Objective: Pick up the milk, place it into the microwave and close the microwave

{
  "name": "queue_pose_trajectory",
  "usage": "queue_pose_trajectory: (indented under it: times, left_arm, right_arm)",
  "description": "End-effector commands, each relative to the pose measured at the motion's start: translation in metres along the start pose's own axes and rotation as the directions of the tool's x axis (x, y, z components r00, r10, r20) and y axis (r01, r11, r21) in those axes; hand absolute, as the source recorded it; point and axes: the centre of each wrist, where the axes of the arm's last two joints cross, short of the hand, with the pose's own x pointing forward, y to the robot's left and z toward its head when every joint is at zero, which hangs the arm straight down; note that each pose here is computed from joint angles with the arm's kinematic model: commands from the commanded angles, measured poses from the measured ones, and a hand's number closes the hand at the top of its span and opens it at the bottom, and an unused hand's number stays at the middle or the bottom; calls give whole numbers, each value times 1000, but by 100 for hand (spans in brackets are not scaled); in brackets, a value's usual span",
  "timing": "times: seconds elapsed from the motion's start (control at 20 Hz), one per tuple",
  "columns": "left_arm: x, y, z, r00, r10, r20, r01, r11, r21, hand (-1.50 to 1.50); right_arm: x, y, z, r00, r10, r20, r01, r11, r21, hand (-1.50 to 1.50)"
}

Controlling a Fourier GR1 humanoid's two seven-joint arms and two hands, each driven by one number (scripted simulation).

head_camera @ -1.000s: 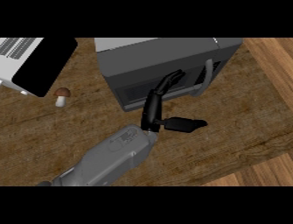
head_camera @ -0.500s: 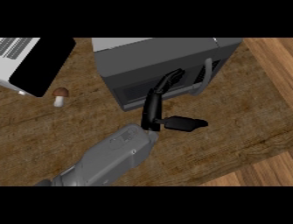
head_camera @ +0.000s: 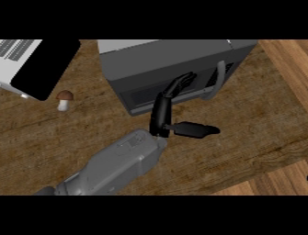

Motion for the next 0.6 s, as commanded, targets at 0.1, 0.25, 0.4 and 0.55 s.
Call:
queue_pose_trajectory:
  times: [0.1, 0.25, 0.4, 0.55]
  left_arm:
    - [7, 5, -23, 1000, -15, 11, 15, 998, 60, -150]
    - [7, 5, -24, 1000, -13, 10, 12, 998, 65, -150]
    - [2, 8, -21, 1000, -12, 4, 12, 997, 78, -150]
    - [1, 9, -21, 1000, -22, 14, 20, 997, 81, -150]
  right_arm:
    - [-11, -2, -4, 994, -113, -10, 113, 994, -13, -150]
    - [-14, -8, -5, 990, -136, -19, 136, 991, -7, -150]
    - [-17, -14, -6, 986, -162, -25, 162, 987, -12, -150]
    - [-16, -24, -9, 986, -164, -24, 164, 986, -12, -150]
